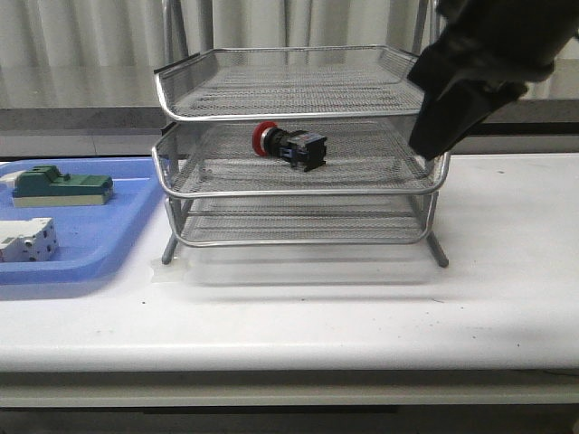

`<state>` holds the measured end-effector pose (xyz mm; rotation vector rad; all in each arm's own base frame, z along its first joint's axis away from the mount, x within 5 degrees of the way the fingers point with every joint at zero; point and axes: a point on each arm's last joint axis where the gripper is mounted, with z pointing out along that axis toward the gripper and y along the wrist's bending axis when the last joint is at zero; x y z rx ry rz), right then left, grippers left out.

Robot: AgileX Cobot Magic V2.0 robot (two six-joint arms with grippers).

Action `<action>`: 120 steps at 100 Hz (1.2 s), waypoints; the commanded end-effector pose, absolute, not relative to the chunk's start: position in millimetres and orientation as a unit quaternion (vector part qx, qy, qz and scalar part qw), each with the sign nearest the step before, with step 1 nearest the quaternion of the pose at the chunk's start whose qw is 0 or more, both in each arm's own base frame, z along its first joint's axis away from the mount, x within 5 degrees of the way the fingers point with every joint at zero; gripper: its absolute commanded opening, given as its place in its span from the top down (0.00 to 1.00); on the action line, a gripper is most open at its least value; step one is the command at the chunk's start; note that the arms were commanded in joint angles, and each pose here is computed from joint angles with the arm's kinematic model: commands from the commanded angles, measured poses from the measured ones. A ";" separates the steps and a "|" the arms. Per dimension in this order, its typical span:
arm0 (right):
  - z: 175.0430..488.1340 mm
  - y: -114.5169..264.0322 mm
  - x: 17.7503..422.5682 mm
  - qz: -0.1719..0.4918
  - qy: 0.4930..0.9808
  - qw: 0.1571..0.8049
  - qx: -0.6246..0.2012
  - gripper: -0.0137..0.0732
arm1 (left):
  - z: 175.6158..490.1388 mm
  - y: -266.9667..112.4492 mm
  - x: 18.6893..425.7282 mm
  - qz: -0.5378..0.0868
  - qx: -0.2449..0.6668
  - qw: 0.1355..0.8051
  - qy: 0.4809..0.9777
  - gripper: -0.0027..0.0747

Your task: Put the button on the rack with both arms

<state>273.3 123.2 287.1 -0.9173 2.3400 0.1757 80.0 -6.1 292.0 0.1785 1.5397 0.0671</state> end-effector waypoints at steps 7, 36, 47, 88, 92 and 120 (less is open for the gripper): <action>331.3 105.9 259.8 0.054 0.874 0.378 -0.300 0.91 | 308.0 -4.2 79.3 0.032 0.063 0.749 0.659 0.99; 344.9 62.7 231.3 0.039 0.886 0.405 -0.222 0.91 | 308.0 -4.2 79.3 0.032 0.063 0.749 0.659 0.99; 339.3 45.3 213.9 0.029 0.892 0.409 -0.192 0.91 | 308.0 -4.2 79.3 0.032 0.063 0.749 0.659 0.99; 316.2 22.2 125.9 0.033 0.872 0.472 -0.125 0.91 | 308.0 -4.2 79.3 0.032 0.063 0.749 0.659 0.99; 314.2 21.3 119.0 0.033 0.868 0.480 -0.124 0.91 | 308.0 -4.2 79.3 0.032 0.063 0.749 0.659 0.99; 308.6 17.6 82.8 0.034 0.851 0.508 -0.126 0.91 | 308.0 -4.2 79.3 0.032 0.063 0.749 0.659 0.99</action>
